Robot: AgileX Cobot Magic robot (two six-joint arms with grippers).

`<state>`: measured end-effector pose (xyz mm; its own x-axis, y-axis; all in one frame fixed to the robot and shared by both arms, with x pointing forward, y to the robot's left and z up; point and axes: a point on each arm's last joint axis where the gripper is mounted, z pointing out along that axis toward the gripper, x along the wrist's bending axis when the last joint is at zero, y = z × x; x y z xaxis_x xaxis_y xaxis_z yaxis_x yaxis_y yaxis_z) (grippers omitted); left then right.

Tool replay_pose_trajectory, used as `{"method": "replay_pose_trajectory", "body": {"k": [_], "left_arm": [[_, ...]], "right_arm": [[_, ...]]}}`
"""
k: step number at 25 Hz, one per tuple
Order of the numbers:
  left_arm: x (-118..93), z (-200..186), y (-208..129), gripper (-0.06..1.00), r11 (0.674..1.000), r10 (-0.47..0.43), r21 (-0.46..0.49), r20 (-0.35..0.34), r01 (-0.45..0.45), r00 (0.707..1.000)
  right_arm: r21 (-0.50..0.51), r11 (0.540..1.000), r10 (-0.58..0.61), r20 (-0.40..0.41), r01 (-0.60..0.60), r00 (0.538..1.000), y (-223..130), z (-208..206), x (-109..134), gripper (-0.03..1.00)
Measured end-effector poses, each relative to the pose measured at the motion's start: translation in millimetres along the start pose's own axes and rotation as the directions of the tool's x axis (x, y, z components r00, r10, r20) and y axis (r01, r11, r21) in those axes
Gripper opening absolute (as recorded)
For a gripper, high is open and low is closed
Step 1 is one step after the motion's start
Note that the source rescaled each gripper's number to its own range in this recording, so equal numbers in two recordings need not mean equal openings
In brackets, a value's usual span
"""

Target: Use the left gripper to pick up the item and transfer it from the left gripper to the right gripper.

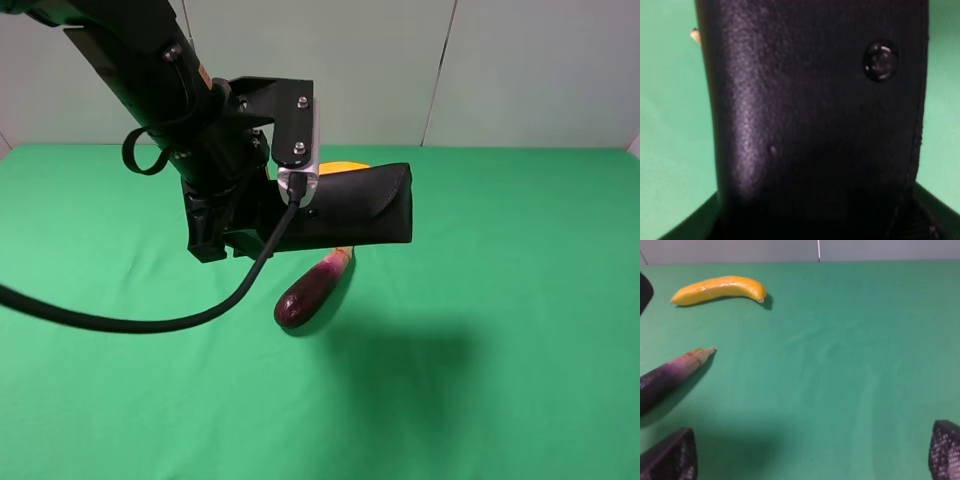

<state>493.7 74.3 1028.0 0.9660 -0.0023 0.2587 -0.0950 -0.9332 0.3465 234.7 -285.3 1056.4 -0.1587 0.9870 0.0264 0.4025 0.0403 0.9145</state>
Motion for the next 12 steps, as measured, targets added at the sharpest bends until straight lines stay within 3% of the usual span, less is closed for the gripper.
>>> {"method": "replay_pose_trajectory", "body": {"k": [3,12], "left_arm": [[0.1,0.0,0.0,0.03,1.000,0.012,0.000,-0.001,-0.012,1.000],[0.9,0.0,0.6,0.03,1.000,0.015,-0.006,-0.010,-0.015,1.000]], "right_arm": [[0.017,1.000,0.018,-0.015,-0.017,1.000,1.7,2.6,0.9,1.00],[0.215,0.959,0.216,-0.141,-0.183,0.966,31.6,53.7,6.3,1.00]]}}
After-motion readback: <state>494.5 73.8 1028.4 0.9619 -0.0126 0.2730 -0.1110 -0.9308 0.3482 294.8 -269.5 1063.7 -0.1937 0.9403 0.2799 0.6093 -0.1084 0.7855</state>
